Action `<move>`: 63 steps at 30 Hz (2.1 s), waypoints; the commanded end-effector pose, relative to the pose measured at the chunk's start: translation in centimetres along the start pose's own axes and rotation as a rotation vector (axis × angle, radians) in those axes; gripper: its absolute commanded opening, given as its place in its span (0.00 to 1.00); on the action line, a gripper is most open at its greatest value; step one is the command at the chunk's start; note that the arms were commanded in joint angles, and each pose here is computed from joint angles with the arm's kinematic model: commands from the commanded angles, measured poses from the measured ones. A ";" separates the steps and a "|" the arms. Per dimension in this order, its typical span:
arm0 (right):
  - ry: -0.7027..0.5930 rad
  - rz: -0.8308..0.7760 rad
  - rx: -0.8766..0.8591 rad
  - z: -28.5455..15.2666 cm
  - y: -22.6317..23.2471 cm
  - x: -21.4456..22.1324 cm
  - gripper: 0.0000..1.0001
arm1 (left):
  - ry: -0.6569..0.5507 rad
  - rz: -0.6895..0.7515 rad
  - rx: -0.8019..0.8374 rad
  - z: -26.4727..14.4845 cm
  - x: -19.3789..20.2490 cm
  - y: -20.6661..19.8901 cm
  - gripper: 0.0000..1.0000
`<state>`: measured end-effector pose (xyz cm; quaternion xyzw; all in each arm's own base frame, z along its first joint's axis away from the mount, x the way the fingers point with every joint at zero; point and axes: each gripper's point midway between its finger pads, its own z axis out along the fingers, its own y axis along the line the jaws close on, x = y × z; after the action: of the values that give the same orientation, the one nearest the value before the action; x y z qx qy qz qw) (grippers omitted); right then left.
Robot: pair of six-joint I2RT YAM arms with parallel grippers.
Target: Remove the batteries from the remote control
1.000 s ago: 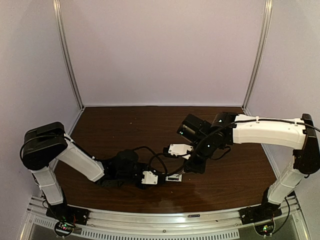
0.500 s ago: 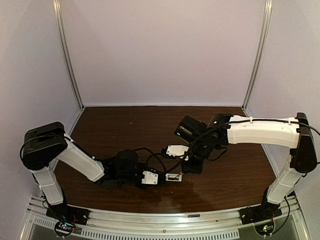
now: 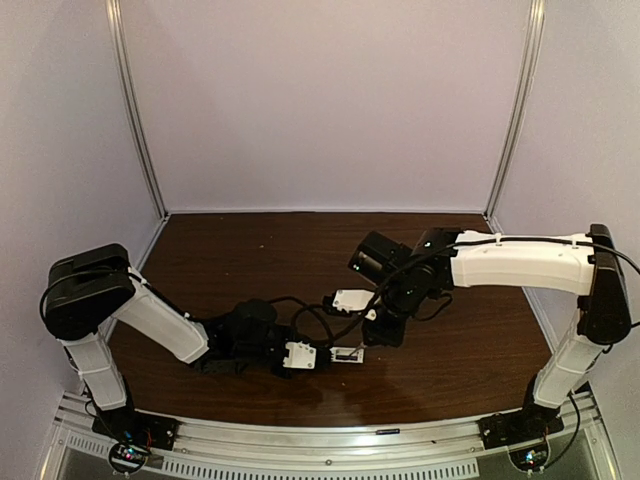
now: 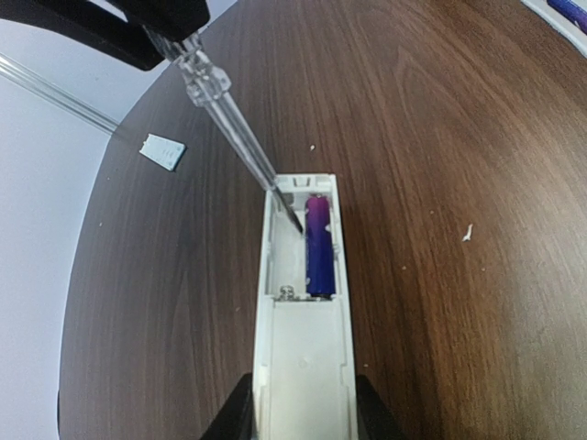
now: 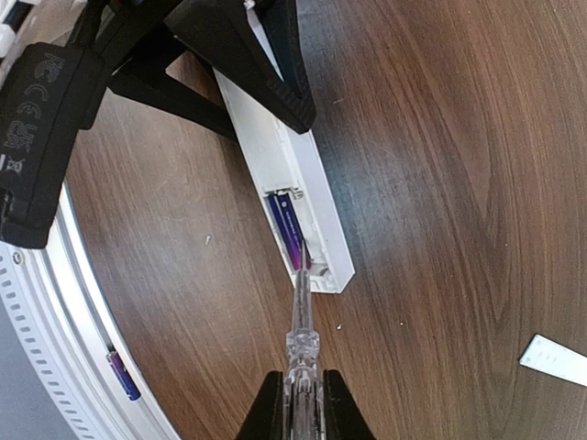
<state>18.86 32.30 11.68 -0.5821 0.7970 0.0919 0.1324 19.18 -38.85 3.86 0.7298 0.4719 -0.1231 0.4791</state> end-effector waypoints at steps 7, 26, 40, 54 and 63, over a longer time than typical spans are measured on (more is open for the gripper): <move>0.076 0.001 -0.031 2.0 0.2 1.5 0.00 | -0.031 0.017 -0.024 0.5 -1.0 1.0 0.00; 0.077 0.015 -0.053 2.0 0.3 1.5 0.00 | -0.026 0.017 -0.033 0.5 -1.0 1.2 0.00; 0.037 0.024 -0.051 0.8 0.4 0.8 0.00 | -0.024 0.016 -0.036 0.5 -1.0 1.2 0.00; -0.052 0.038 -0.039 -1.8 0.4 -0.6 0.00 | -0.026 0.014 -0.038 0.4 -1.0 1.3 0.00; -0.121 0.053 -0.018 -4.4 0.4 -1.2 0.00 | -0.048 0.013 -0.053 -0.1 -1.5 1.5 0.00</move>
<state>18.39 32.35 14.01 -0.5663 0.8007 0.1264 0.1494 19.23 -38.88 3.90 0.7296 0.4720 -0.1222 0.4796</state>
